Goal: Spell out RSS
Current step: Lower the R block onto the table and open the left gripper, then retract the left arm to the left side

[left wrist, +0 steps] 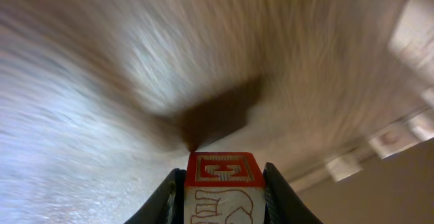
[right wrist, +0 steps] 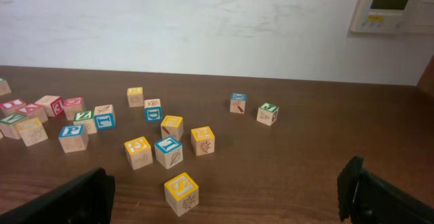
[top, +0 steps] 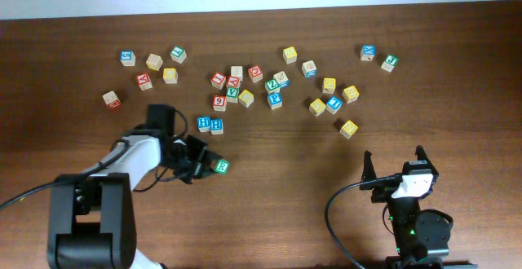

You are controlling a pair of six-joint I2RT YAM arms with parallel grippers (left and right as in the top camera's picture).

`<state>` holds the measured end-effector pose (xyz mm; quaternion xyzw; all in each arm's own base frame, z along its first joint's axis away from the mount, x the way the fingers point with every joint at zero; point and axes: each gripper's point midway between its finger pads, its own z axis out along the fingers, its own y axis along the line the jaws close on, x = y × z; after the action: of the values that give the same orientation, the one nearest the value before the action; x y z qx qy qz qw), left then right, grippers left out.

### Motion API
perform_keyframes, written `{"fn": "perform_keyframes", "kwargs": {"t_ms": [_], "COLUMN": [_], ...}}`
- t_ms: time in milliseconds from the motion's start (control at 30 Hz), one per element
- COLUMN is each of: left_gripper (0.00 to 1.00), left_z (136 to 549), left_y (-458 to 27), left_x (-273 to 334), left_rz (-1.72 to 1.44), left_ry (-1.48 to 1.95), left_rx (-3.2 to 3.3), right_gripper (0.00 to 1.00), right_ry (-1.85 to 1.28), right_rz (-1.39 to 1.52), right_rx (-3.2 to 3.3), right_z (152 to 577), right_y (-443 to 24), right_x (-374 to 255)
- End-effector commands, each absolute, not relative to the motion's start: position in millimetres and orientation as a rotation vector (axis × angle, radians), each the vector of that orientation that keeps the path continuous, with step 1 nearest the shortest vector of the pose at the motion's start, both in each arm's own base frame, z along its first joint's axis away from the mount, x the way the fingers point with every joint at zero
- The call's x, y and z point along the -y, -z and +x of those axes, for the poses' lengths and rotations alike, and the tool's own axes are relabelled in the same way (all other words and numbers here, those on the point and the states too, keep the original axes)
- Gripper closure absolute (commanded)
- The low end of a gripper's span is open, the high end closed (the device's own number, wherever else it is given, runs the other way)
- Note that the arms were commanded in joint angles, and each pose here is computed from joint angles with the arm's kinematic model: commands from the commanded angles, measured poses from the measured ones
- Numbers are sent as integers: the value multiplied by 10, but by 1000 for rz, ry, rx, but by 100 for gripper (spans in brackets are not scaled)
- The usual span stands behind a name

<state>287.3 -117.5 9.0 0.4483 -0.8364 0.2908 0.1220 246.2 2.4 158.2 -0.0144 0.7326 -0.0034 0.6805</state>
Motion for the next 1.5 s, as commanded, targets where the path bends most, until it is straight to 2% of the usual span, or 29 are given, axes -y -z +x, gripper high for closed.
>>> {"fn": "perform_keyframes", "kwargs": {"t_ms": [0,200,500,667,733,833,900,933,967,1000,1133,1267,1367,1400,1433,1467], "left_gripper": [75,75,74,70,54,39,23,18,18,11,9,9,9,11,17,16], "left_z": [2922,3027,2971,2993,3009,3040,3210,3267,3316,3380,3459,3381,3399,3413,3433,3430], "left_y": [-98,-103,-74,-30,-32,-35,-70,-93,-120,-164,-366,-811,-1412,-1692,-1963,-2135], "left_x": [1040,916,926,776,712,707,669,641,600,553,274,41,-254,-395,-529,-623], "left_rz": [1429,1645,1659,1733,1758,1752,1685,1660,1639,1608,1565,1488,1474,1466,1429,1433], "left_ry": [-879,-874,-860,-827,-835,-850,-944,-971,-987,-1009,-871,-665,-479,-380,-270,-185], "left_rx": [2351,2193,2161,2152,2135,2154,2285,2331,2372,2427,2617,2833,3093,3221,3362,3433], "right_gripper": [2,2,2,2,2,2,2,2,2,2,2,2,2,2,2,2], "right_ry": [13,13,14,14,13,14,14,14,13,14,14,14,14,14,14,14], "right_rz": [-20,-20,-20,-20,-20,-20,-20,-21,-20,-20,-20,-20,-20,-20,-20,-20], "right_rx": [-1648,-1648,-1648,-1648,-1648,-1648,-1648,-1648,-1648,-1648,-1648,-1648,-1648,-1648,-1648,-1648], "right_z": [2460,2460,2460,2460,2460,2460,2460,2460,2460,2460,2460,2460,2460,2460,2460,2460], "right_y": [-1559,-1559,-1559,-1559,-1559,-1559,-1559,-1558,-1559,-1559,-1559,-1559,-1559,-1559,-1559,-1559], "right_x": [-1,-1,0,0,-1,0,0,-1,-1,0,0,0,0,0,0,0]}}
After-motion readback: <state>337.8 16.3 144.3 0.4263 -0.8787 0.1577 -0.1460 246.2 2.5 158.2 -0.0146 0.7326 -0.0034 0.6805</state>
